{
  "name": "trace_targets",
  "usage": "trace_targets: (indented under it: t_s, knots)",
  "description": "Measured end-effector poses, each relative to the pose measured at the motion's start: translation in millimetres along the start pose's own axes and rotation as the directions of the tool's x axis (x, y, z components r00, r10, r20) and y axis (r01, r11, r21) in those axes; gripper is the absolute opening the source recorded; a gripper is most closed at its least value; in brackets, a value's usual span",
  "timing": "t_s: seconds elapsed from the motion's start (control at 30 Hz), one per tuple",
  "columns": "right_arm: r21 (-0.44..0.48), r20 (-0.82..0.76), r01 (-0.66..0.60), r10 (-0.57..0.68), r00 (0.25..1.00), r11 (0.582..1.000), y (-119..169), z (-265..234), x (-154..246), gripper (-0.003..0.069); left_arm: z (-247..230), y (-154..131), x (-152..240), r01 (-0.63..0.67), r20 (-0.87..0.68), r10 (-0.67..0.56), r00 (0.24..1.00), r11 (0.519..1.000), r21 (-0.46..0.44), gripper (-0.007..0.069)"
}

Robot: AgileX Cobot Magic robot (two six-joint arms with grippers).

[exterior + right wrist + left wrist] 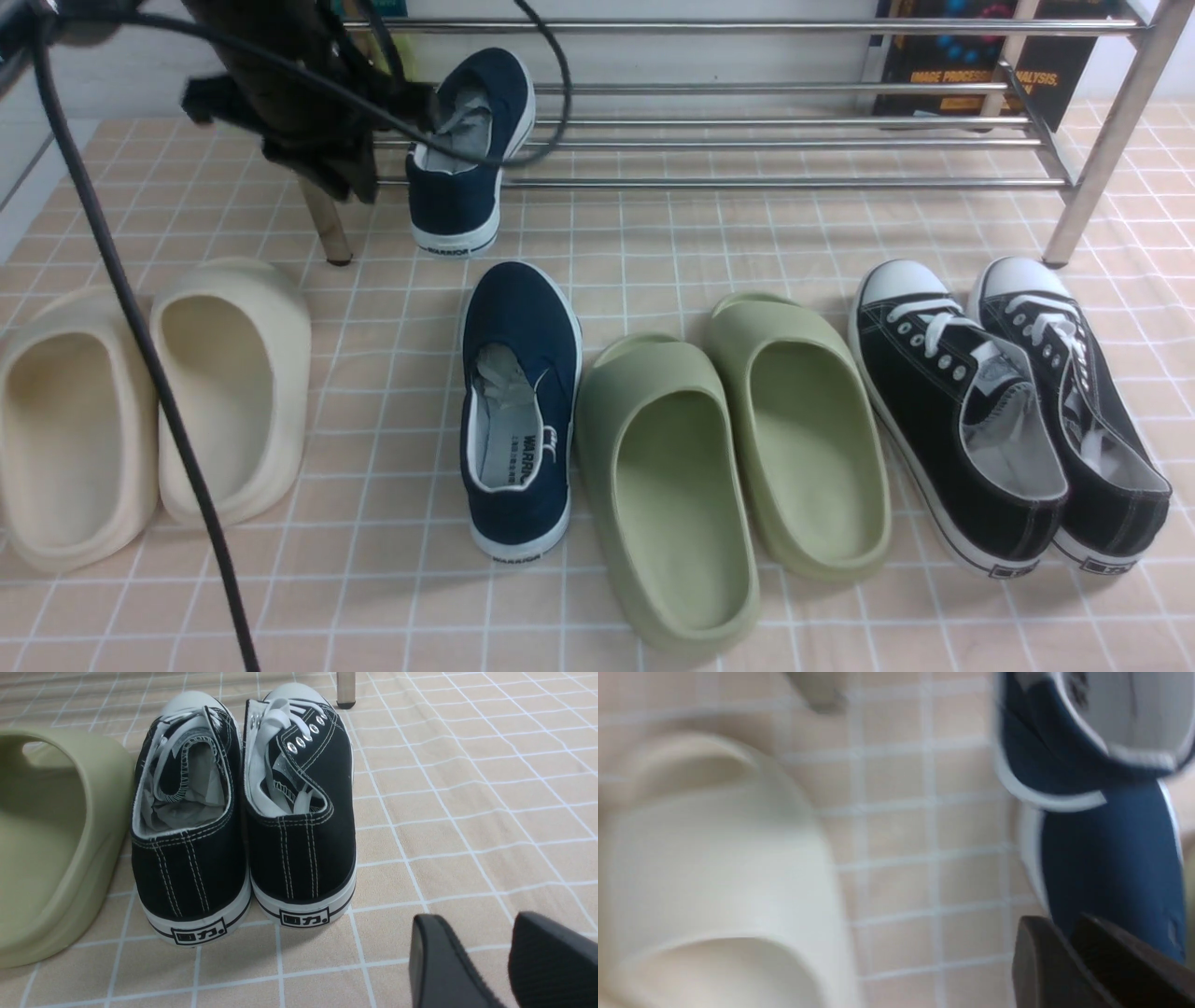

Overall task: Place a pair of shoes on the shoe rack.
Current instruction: Use the left arm to put a shoe into the shoe rack

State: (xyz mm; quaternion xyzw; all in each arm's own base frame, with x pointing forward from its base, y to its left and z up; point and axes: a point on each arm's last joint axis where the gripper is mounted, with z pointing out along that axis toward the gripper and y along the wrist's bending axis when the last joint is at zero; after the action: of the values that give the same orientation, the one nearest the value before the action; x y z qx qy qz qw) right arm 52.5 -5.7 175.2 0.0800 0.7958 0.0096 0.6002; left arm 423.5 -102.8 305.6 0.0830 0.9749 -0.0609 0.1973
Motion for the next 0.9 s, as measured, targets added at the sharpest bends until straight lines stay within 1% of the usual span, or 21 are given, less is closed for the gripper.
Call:
trace_targets:
  t_s: [0.03,0.07,0.13,0.2,0.3,0.47,0.57,0.67,0.73,0.9]
  knots:
    - [0.000,0.000,0.000,0.000,1.000,1.000,0.0,0.0,0.0,0.0239,18.7,-3.8,7.5,-0.003,-0.014,0.003,1.000,0.998,0.060,0.0076]
    - [0.000,0.000,0.000,0.000,1.000,1.000,0.0,0.0,0.0,0.0239,21.4,-4.9,8.5,0.007,-0.016,-0.005,1.000,0.997,0.074,0.0076]
    - [0.000,0.000,0.000,0.000,1.000,1.000,0.0,0.0,0.0,0.0239,44.5,-7.0,15.9,0.023,0.002,-0.024,1.000,0.993,0.116,0.0035]
    - [0.000,0.000,0.000,0.000,1.000,1.000,0.0,0.0,0.0,0.0239,54.3,-6.5,12.7,0.035,0.063,-0.043,0.997,0.992,0.121,0.0014]
    - [0.000,0.000,0.000,0.000,1.000,1.000,0.0,0.0,0.0,0.0239,61.7,-5.6,2.5,0.040,0.149,-0.058,0.987,0.992,0.120,0.0008]
    - [0.000,0.000,0.000,0.000,1.000,1.000,0.0,0.0,0.0,0.0239,73.3,-6.5,-9.7,0.065,0.143,-0.084,0.986,0.989,0.133,0.0008]
    - [0.000,0.000,0.001,-0.001,1.000,1.000,0.0,0.0,0.0,0.0239,79.6,-9.2,-25.8,0.081,0.152,-0.103,0.983,0.985,0.150,0.0008]
    - [0.000,0.000,0.001,-0.001,1.000,1.000,0.0,0.0,0.0,0.0239,75.3,-9.1,-41.7,0.072,0.199,-0.100,0.975,0.987,0.141,0.0008]
    - [0.000,0.000,0.001,-0.001,1.000,1.000,0.0,0.0,0.0,0.0239,72.2,-4.5,-54.9,0.065,0.250,-0.084,0.965,0.994,0.082,0.0008]
    - [0.000,0.000,0.001,-0.001,1.000,1.000,0.0,0.0,0.0,0.0239,65.2,4.7,-63.4,0.077,0.283,-0.068,0.957,0.997,-0.020,0.0008]
